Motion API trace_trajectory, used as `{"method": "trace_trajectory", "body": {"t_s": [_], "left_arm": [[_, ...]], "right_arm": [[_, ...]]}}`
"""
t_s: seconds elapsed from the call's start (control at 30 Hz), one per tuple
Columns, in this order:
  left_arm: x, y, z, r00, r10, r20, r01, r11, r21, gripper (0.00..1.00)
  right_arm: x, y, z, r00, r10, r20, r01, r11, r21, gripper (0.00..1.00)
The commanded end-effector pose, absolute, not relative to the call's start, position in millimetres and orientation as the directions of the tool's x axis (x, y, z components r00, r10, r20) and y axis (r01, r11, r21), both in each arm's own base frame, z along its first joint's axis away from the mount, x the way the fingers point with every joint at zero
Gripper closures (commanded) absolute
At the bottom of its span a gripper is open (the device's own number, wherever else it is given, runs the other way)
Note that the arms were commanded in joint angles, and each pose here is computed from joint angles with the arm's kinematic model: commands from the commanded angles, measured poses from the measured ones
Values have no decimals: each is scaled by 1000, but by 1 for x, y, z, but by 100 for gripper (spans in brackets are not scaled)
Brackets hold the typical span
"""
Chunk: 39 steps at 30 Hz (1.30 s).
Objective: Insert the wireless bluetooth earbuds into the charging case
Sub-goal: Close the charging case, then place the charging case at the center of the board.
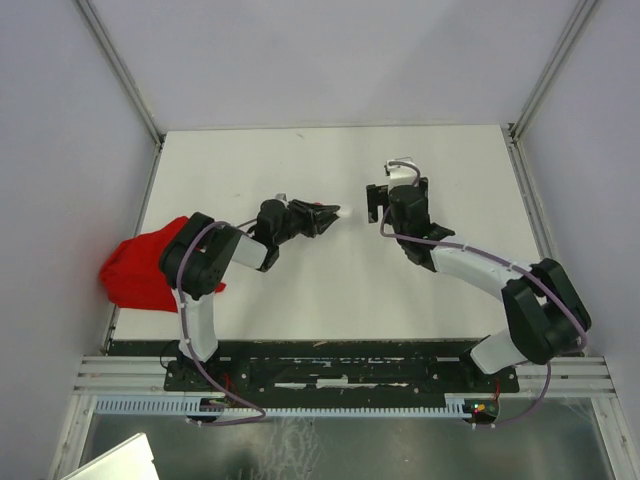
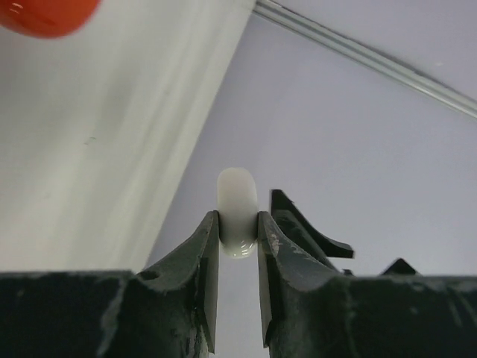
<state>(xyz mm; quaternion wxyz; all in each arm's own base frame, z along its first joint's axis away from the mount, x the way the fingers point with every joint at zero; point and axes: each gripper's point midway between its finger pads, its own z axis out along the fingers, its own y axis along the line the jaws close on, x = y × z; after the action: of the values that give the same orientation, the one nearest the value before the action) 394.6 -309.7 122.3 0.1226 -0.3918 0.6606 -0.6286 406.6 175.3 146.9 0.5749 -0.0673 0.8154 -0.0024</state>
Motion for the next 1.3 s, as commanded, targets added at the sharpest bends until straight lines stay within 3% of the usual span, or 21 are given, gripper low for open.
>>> {"method": "trace_trajectory", "body": {"t_s": [0.0, 0.4, 0.57, 0.67, 0.83, 0.93, 1.13, 1.27], "left_arm": [[394, -311, 92, -730, -673, 120, -254, 104, -962, 97], [401, -294, 51, -718, -686, -120, -190, 359, -914, 97], [401, -287, 45, -717, -671, -190, -178, 440, -880, 90], [400, -286, 44, -722, -661, -202, -179, 462, -869, 80], [399, -273, 48, -709, -651, -272, -180, 540, -822, 49], [400, -263, 56, -696, -644, -317, -175, 580, -796, 37], [410, -231, 101, -642, -644, -417, -133, 629, -766, 32], [422, -175, 133, -537, -671, -512, -163, 678, -717, 29]], "right_arm": [[392, 159, 168, -332, -65, -941, -73, 996, -43, 0], [388, 169, 169, -382, -90, -920, -143, 989, -38, 1], [388, 173, 170, -386, -89, -918, -159, 987, -29, 0], [388, 174, 170, -394, -92, -915, -165, 986, -28, 0], [386, 176, 168, -415, -92, -905, -172, 985, -21, 0], [386, 176, 168, -422, -86, -902, -168, 986, -15, 0], [387, 173, 173, -466, -18, -885, -141, 988, 55, 0], [392, 157, 178, -479, 62, -876, -29, 996, 86, 1]]}}
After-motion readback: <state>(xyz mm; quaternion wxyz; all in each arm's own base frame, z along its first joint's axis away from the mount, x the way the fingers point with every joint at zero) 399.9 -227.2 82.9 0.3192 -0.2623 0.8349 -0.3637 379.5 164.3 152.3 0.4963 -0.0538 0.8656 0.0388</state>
